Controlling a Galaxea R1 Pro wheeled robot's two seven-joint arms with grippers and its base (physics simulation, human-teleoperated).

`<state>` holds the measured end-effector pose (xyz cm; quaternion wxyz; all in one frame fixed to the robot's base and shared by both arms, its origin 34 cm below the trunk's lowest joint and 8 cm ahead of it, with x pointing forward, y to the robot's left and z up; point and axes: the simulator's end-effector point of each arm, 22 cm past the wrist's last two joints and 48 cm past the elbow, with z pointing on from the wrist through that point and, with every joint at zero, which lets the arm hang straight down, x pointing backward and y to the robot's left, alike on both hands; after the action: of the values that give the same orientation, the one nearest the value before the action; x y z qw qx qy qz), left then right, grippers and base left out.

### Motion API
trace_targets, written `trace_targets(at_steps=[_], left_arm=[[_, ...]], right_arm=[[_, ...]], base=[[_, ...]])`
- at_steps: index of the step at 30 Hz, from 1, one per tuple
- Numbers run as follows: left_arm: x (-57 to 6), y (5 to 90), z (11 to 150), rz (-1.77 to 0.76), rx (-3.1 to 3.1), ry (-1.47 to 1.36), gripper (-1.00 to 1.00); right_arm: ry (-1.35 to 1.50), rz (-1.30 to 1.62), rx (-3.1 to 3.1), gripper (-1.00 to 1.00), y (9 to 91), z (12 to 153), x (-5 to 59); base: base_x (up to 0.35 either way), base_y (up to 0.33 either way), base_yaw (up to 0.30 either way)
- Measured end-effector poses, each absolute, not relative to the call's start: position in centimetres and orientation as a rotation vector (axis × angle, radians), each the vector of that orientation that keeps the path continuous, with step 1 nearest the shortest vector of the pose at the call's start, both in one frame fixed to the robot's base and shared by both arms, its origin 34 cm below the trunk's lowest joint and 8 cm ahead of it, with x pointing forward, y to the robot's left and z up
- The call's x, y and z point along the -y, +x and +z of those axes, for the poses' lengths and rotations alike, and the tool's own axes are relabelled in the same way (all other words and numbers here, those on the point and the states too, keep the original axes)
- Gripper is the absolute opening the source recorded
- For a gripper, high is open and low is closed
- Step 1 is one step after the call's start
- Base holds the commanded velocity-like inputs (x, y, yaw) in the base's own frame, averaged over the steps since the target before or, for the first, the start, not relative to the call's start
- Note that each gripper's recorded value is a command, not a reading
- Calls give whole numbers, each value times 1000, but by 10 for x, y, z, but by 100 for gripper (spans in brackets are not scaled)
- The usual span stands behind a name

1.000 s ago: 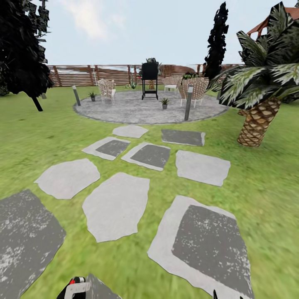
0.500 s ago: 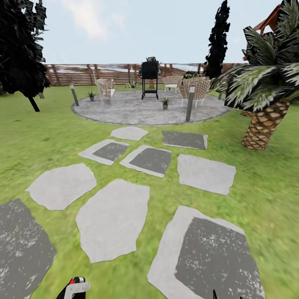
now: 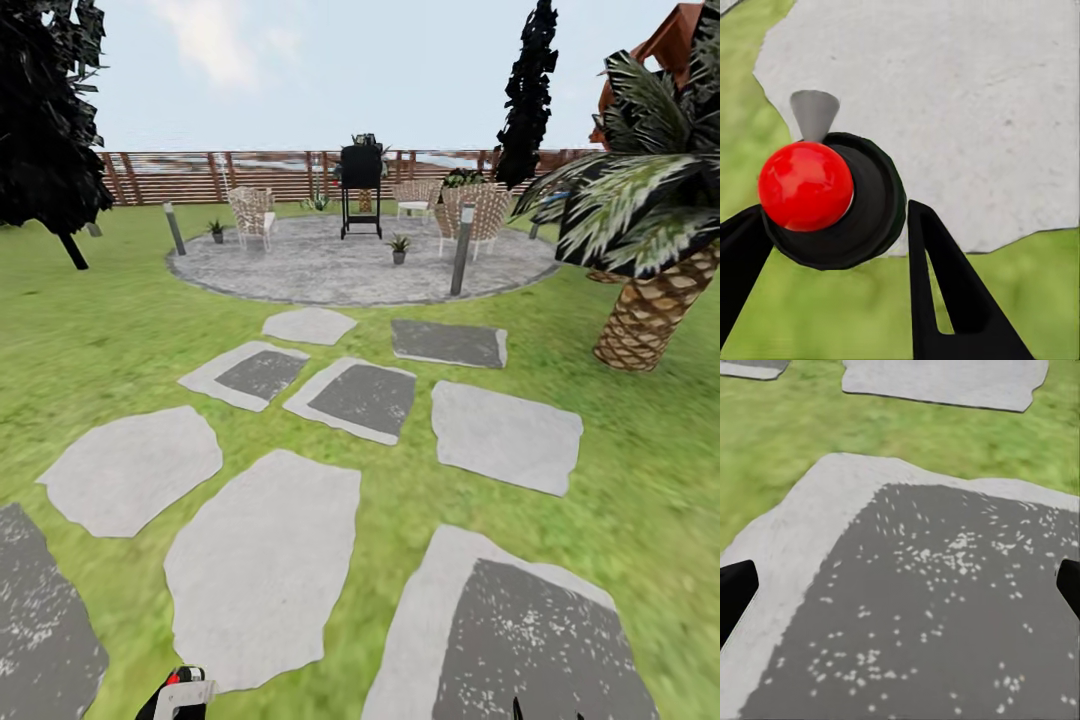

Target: Pick up the pesticide atomizer in the garden and spray insectifuge to fully cover both potted plants in the garden.

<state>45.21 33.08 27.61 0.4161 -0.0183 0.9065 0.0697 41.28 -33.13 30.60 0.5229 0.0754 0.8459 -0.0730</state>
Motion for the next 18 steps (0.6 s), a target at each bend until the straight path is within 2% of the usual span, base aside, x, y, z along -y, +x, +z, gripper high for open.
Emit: trace_targets(at_steps=[18], left_arm=[[-331, 452, 276, 175, -2276, -46, -100]], right_arm=[[181, -175, -2025, 100, 413, 306, 331]], base=[[339, 0, 0]])
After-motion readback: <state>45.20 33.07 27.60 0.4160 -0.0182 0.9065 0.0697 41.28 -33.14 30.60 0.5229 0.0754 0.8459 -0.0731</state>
